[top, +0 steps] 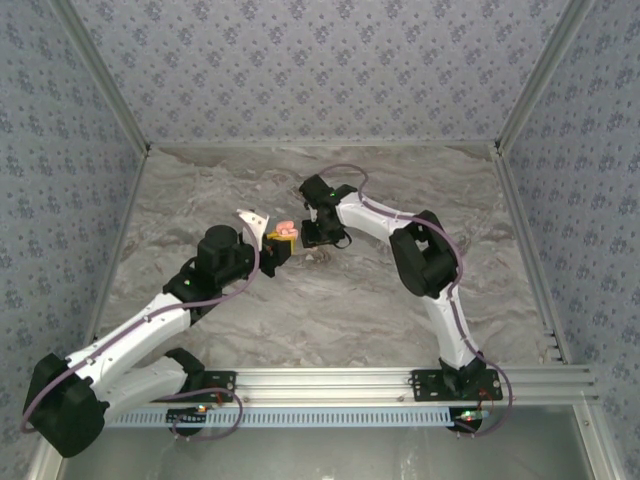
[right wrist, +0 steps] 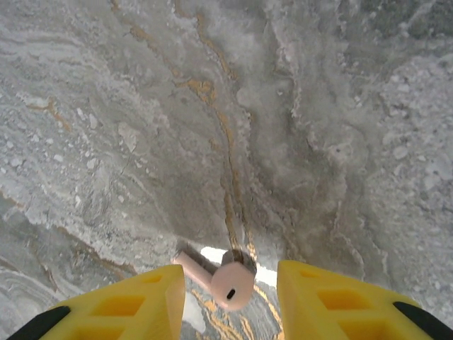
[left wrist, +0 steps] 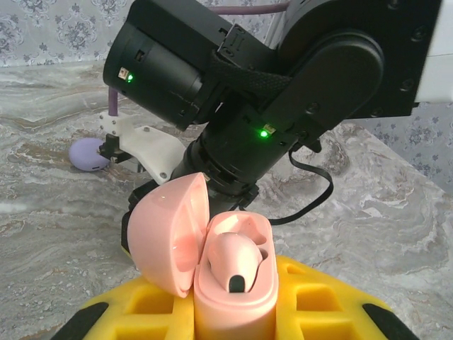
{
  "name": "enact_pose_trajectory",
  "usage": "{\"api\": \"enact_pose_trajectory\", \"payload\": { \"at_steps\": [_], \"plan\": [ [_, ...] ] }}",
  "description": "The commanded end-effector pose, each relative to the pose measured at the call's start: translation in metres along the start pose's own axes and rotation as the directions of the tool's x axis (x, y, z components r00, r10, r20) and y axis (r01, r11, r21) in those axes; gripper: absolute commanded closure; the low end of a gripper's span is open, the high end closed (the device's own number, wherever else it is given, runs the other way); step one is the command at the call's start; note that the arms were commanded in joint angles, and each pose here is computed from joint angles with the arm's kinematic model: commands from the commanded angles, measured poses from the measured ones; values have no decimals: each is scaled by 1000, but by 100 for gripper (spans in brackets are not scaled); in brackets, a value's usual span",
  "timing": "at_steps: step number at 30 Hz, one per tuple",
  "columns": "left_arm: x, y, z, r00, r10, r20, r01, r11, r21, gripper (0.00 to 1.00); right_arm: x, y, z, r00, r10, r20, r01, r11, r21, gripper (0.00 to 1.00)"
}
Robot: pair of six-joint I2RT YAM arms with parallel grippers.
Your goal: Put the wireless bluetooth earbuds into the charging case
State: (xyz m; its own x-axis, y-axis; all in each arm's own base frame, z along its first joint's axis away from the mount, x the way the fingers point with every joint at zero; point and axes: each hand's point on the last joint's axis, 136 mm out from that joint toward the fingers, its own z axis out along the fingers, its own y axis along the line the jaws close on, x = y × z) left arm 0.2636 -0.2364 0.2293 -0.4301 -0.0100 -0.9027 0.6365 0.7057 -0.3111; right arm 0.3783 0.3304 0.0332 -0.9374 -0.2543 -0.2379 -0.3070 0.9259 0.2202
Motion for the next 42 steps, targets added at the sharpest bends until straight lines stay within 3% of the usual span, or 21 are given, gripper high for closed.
{"api": "enact_pose_trajectory", "payload": {
  "at_steps": [1,15,34,42],
  "plan": [
    [-4,2,-3,1000,11,17,-10,1000,-9,100,10,-7,12,999,9,-52,-5,998,68,59],
    [-2,3,-2,1000,5,11,-5,1000,-11,100,41,-27,15,986,-67,-154,94,980,175,71],
    [0,4,4,1000,-5,-5,5,1000,-10,100,82,-80,-17,940,-199,-278,269,932,242,72],
    [0,4,5,1000,-3,-9,3,1000,-13,100,73,-51,-28,949,-239,-207,264,959,102,66]
  ]
}}
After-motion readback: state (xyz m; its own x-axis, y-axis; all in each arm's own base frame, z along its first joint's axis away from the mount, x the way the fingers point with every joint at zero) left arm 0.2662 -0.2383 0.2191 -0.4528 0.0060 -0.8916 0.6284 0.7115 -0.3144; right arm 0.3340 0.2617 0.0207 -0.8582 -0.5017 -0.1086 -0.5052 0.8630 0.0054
